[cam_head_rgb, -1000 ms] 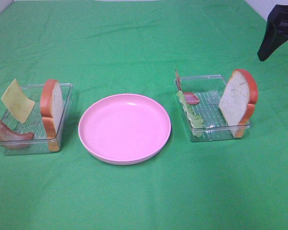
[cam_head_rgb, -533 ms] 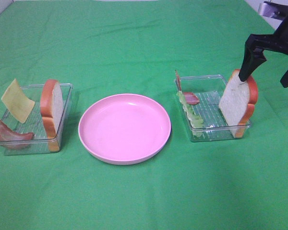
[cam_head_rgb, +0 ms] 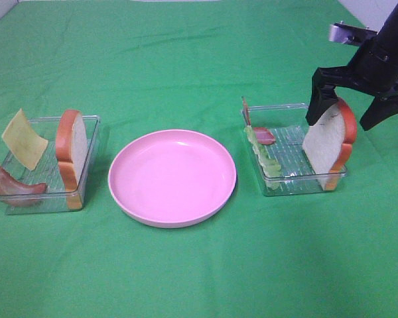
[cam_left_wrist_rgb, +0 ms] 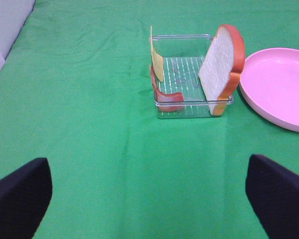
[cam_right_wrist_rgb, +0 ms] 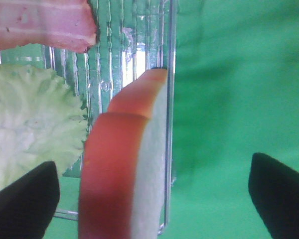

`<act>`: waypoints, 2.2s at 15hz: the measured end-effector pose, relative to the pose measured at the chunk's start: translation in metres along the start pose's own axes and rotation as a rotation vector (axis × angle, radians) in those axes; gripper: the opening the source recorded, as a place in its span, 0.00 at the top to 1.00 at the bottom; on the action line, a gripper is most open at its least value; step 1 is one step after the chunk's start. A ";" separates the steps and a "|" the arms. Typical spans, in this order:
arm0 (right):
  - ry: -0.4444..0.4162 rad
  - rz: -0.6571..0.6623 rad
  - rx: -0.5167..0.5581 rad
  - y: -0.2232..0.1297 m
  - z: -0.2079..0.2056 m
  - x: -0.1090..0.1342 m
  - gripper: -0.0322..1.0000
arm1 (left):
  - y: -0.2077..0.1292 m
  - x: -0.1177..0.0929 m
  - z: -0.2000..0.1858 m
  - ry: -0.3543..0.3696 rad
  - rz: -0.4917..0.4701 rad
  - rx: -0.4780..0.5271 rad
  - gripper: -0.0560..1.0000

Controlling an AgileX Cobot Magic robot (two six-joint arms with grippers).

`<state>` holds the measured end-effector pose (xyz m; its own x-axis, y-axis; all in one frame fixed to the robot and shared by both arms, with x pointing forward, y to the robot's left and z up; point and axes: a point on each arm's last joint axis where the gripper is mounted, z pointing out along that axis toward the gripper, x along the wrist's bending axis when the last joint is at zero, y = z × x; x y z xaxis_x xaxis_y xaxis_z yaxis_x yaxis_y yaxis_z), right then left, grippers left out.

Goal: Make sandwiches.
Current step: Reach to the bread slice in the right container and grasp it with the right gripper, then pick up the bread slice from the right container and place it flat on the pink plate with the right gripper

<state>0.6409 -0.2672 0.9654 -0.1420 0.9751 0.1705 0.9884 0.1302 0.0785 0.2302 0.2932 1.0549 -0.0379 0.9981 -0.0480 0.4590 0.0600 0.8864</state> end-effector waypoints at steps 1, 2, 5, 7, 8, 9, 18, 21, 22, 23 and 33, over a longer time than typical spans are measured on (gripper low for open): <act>-0.003 -0.004 0.000 0.000 0.000 0.000 0.02 | 0.000 0.000 0.000 0.000 0.000 0.000 0.01; -0.006 -0.009 0.001 0.000 0.000 -0.001 0.12 | 0.000 0.000 0.000 0.000 0.000 0.000 0.01; -0.012 -0.005 0.008 -0.001 0.000 -0.001 0.58 | 0.000 0.000 0.000 0.000 0.000 -0.001 0.01; -0.016 0.003 0.010 -0.001 0.000 -0.001 0.71 | 0.000 0.000 0.000 0.000 0.000 -0.001 0.01; -0.016 0.003 0.010 -0.001 0.000 -0.001 0.73 | 0.000 0.000 0.000 0.000 0.000 -0.001 0.01; -0.016 0.003 0.010 -0.001 0.000 -0.001 0.73 | 0.000 0.000 0.000 0.000 0.000 -0.001 0.01; -0.016 0.083 -0.061 -0.013 -0.049 0.009 0.75 | 0.000 0.000 0.000 0.000 0.004 -0.001 0.01; 0.044 0.096 -0.176 -0.028 -0.098 0.025 0.75 | 0.000 0.000 0.000 0.000 0.004 -0.001 0.01; 0.140 0.102 -0.229 -0.033 -0.115 0.041 0.75 | 0.000 0.000 0.000 0.000 0.004 -0.001 0.01; 0.168 0.094 -0.243 -0.033 -0.117 0.048 0.75 | 0.000 0.000 0.000 0.000 0.004 -0.001 0.01; 0.381 -0.023 -0.131 -0.006 0.005 0.180 0.75 | 0.000 0.000 0.000 0.000 0.004 -0.001 0.01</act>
<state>0.6095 -0.0919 0.9903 -0.1983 0.8325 0.5174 0.9729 0.1032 0.2068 0.2301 0.2932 1.0549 -0.0360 0.9984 -0.0444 0.4582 0.0559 0.8871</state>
